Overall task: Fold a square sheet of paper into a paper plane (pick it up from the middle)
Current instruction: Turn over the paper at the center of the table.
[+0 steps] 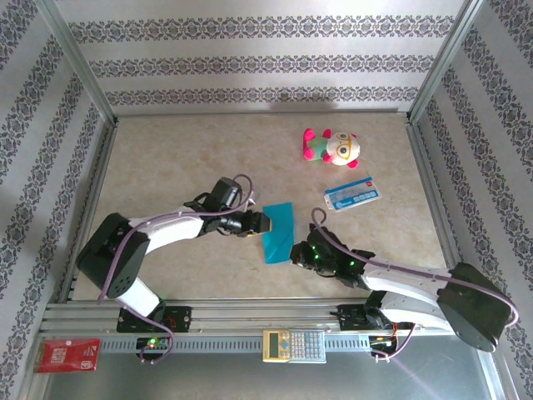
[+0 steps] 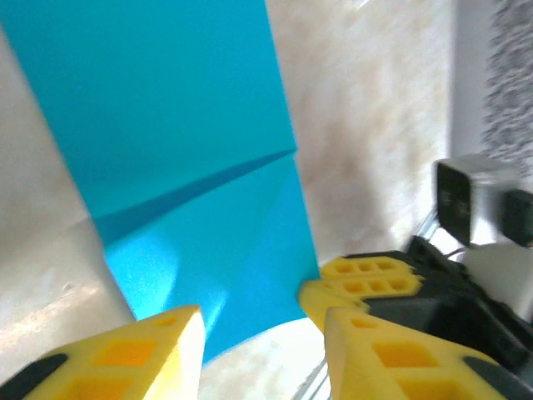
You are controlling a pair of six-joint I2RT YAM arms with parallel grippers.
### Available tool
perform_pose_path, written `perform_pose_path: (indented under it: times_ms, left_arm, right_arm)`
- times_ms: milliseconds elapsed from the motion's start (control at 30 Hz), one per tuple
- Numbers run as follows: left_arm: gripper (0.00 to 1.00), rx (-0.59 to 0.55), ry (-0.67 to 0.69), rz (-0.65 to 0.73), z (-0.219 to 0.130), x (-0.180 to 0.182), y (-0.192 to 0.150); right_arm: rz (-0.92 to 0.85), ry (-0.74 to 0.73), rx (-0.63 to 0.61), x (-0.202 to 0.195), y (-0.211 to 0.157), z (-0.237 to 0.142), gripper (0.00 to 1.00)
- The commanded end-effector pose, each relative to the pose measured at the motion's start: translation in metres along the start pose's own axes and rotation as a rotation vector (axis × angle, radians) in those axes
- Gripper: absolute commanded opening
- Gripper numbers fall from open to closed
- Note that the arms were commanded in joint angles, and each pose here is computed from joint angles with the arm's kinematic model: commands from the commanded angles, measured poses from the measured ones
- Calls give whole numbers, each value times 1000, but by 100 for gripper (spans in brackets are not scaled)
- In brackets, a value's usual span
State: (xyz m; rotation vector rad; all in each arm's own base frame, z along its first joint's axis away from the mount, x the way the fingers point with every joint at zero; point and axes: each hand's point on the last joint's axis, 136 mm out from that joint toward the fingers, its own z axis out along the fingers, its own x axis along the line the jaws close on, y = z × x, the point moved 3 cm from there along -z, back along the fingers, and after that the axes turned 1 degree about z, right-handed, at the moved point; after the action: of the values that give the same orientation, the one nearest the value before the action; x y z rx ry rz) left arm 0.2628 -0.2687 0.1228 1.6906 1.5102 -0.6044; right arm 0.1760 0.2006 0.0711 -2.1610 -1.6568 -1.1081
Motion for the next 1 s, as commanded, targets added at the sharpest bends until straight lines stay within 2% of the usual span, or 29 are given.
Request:
perform_pose_path:
  times_ms: [0,133,233,333,433,567,733,967]
  left_arm:
    - [47,-94,-52,17,-35,-18,23]
    - [51,-183,-26,-14,-71,-8,34]
    - [53,-235,11,-51,-90,6,35]
    - [53,-261,71,-96,-102,25,33]
    - [54,-265,128,-140,-109,45,28]
    - [54,-264,161,-186,-112,58,21]
    - [53,-227,155,-236,-105,66,10]
    - [46,-159,65,-282,-92,59,8]
  right_arm:
    - [-125,-60,23,4,22,-25,0]
    - [-281,-196,22,4,54,-56,0]
    - [-418,-331,71,10,65,-68,0]
    - [-541,-448,118,21,66,-65,0]
    - [-608,-495,193,37,51,-46,0]
    - [-618,-455,285,58,16,-8,0]
    - [-569,-331,352,83,-19,31,0]
    - [-517,-218,380,92,-38,57,5]
